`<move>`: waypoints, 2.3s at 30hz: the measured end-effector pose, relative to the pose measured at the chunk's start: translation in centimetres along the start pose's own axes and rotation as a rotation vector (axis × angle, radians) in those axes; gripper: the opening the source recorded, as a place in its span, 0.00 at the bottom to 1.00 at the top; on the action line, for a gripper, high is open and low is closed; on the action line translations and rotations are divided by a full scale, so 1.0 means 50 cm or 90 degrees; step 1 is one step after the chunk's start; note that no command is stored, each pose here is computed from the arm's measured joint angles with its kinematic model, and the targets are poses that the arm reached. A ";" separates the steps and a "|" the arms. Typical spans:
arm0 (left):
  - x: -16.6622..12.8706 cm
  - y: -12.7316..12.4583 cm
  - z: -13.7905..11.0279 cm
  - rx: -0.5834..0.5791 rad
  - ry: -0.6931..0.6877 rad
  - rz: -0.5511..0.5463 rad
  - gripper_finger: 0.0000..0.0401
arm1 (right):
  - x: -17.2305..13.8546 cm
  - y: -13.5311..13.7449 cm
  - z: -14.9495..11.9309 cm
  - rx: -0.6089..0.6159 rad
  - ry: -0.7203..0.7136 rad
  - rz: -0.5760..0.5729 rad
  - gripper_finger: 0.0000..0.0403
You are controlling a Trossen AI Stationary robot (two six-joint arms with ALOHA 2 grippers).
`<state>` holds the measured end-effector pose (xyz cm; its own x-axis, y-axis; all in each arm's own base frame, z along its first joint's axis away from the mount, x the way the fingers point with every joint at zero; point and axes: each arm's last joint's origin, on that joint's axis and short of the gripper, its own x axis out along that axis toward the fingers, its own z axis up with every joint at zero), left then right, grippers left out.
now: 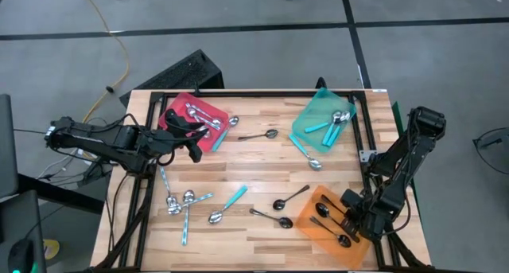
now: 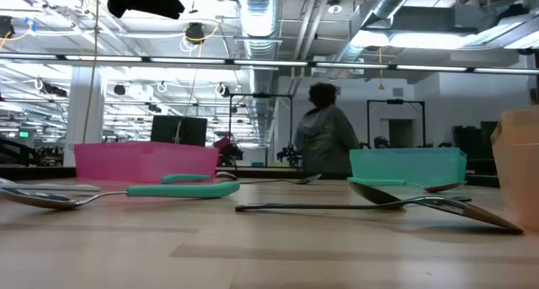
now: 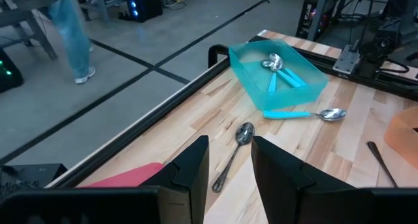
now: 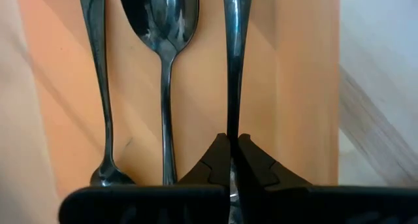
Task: Sort silverware by color (type)
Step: Put the black spoon into the orange bin, then put the blue patterned spoon into the red bin
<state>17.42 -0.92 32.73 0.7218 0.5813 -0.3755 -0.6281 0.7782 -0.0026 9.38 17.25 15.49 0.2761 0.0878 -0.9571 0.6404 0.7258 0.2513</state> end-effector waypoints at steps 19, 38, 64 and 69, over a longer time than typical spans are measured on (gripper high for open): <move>0.000 0.000 0.000 -0.001 -0.002 0.003 0.25 | 0.029 0.026 0.005 -0.051 0.060 -0.056 0.10; 0.000 0.000 0.000 -0.002 -0.002 0.004 0.25 | 0.036 0.031 0.036 -0.075 0.031 -0.055 0.10; 0.000 0.000 0.000 -0.004 -0.002 0.004 0.25 | 0.037 0.032 0.037 -0.077 0.045 -0.052 0.35; 0.000 0.000 0.000 -0.004 -0.002 0.004 0.25 | 0.036 0.036 0.037 -0.077 0.048 -0.045 0.42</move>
<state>17.41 -0.91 32.74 0.7187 0.5873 -0.3723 -0.6344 0.7730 -0.0053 12.32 17.45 14.50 0.1754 0.0814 -0.9811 0.5647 0.8080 0.1680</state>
